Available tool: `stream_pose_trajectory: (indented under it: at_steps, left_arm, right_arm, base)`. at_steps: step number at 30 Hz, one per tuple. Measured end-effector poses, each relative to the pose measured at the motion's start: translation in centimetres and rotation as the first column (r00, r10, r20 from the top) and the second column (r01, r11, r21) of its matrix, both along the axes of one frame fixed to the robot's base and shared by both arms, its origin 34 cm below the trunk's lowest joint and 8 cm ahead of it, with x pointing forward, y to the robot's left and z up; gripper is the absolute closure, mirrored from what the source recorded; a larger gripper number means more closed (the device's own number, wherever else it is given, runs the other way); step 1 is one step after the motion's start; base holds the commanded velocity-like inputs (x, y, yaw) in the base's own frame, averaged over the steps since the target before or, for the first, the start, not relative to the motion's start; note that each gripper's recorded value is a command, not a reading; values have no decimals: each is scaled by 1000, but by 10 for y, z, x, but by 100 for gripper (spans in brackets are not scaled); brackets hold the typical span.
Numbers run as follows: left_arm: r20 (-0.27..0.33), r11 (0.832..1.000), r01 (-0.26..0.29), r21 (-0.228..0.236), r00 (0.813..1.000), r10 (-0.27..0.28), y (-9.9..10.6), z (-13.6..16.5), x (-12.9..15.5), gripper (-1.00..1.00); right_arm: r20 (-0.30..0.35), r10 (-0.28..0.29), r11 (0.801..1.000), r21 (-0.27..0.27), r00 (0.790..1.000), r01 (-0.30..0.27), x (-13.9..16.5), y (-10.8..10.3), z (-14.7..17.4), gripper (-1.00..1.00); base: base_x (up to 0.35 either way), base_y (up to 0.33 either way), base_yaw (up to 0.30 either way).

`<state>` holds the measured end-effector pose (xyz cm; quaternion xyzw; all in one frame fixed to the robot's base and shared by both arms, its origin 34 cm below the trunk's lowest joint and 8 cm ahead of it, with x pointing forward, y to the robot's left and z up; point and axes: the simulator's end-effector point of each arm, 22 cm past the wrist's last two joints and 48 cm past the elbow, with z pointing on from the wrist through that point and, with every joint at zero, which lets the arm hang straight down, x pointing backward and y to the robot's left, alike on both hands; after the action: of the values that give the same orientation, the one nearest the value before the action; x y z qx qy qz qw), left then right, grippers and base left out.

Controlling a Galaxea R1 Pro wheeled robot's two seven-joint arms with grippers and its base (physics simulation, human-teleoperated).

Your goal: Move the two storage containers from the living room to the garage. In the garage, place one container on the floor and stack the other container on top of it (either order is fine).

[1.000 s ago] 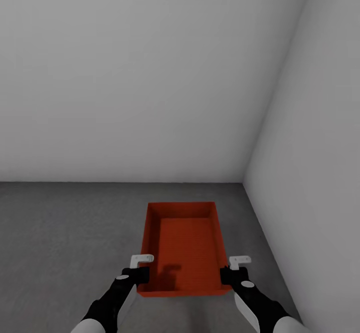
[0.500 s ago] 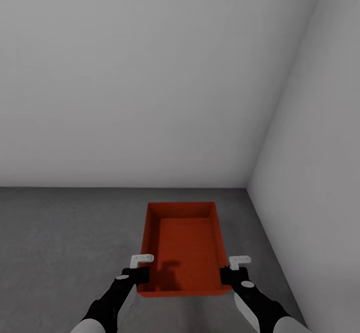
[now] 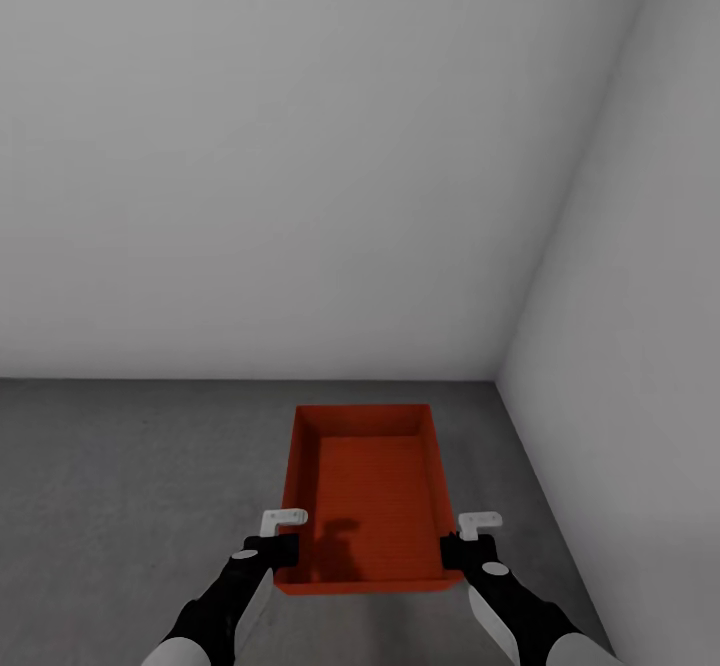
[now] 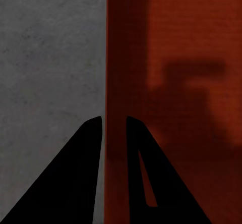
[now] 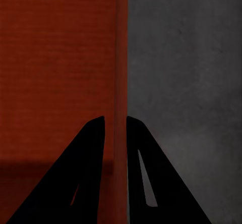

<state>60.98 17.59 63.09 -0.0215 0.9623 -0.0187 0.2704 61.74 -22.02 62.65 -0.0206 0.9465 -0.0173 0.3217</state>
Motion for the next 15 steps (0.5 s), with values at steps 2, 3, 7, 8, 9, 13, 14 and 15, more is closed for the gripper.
stream_pose_trajectory:
  at_steps: [2, 3, 7, 8, 9, 13, 14, 15]
  left_arm:
    - [-1, 1000, 0, 0, 1000, 0, 0, 0, 0, 100]
    - [-1, 1000, 0, 0, 1000, 0, 0, 0, 0, 100]
    - [2, 1000, -1, -1, 1000, 1, 0, 0, 0, 100]
    - [2, 1000, -1, -1, 1000, 1, 0, 0, 0, 100]
    - [1, 1000, -1, -1, 1000, 1, 0, 0, 0, 100]
    - [2, 1000, -1, -1, 1000, 1, 0, 0, 0, 100]
    - [2, 1000, -1, -1, 1000, 1, 0, 0, 0, 100]
    - [2, 1000, -1, -1, 1000, 1, 0, 0, 0, 100]
  right_arm:
    - [-1, -1, 1000, 0, 1000, 1, -1, 0, 0, 100]
    - [-1, 0, 1000, 0, 1000, 0, 0, 0, 0, 100]
    - [2, 1, 1000, -1, 1000, -1, 1, 0, 1, 100]
    - [2, 1, 1000, -1, 1000, -1, 0, 0, 1, 100]
    - [2, 1, 1000, 0, 1000, -1, 0, 0, 1, 100]
    - [2, 1, 1000, -1, 1000, -1, 1, 0, 1, 100]
    - [2, 1, 1000, -1, 1000, -1, 1, 0, 1, 100]
    - [2, 1, 1000, -1, 1000, -1, 1, 0, 1, 100]
  base:
    - [207, 0, 0]
    - [233, 0, 0]
    - [247, 19, 0]
    - [255, 53, 0]
    - [257, 65, 0]
    - [259, 78, 0]
    - [260, 85, 0]
    - [260, 86, 0]
